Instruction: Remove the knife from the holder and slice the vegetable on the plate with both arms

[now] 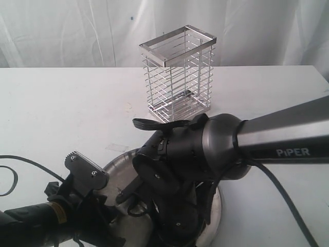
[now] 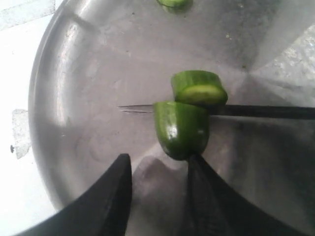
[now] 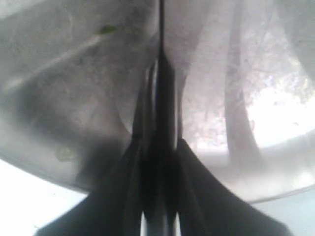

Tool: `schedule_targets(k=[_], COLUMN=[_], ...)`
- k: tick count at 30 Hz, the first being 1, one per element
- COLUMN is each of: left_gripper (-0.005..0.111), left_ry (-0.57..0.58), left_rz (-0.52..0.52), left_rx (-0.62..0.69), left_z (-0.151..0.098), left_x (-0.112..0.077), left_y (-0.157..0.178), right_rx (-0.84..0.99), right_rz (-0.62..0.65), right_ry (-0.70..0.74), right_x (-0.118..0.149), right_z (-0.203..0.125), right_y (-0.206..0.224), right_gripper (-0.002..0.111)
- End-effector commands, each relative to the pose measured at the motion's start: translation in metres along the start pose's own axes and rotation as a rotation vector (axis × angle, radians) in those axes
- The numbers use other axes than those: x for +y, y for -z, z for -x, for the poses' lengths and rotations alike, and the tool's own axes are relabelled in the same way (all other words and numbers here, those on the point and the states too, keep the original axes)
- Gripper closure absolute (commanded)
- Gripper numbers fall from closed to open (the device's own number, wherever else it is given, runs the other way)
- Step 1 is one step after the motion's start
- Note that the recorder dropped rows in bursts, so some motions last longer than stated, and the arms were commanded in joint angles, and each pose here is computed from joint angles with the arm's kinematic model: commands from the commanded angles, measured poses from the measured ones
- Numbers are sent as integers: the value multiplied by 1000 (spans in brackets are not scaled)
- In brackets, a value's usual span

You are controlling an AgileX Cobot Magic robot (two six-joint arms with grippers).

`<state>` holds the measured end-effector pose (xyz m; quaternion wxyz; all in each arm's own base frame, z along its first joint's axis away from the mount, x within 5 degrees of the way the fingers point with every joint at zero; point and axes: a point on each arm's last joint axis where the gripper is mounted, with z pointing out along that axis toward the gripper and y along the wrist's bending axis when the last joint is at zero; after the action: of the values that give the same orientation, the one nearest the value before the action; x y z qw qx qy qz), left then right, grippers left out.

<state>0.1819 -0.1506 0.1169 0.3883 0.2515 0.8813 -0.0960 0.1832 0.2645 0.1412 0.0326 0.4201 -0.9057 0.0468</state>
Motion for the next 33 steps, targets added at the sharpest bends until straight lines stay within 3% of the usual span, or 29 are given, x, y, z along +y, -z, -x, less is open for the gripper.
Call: schedule_targets(k=[1,13,19,26,33], left_gripper=[65,65,65,37,42], left_ry=[15,19,22,2,-40], left_rz=[1,-14,-49,-83,-92], left_rx=[15,42,-22,-44,22], left_z=[-4,-5,6,13,13], left_x=[-1,-2,-4,-5,-2], left_y=[0,1,12,24,40], right_rx=[60,9,-23,-67,-106], right_rz=[-33,-179,-222,-210,-201], right_ry=[27,11,-11,-34,-57], right_x=[-4,-19,-23,-22,-22], right_z=[-9,-13,-10,-8,-8], right_y=[6,25,26,29,33], right_gripper=[108,108,108,108,108])
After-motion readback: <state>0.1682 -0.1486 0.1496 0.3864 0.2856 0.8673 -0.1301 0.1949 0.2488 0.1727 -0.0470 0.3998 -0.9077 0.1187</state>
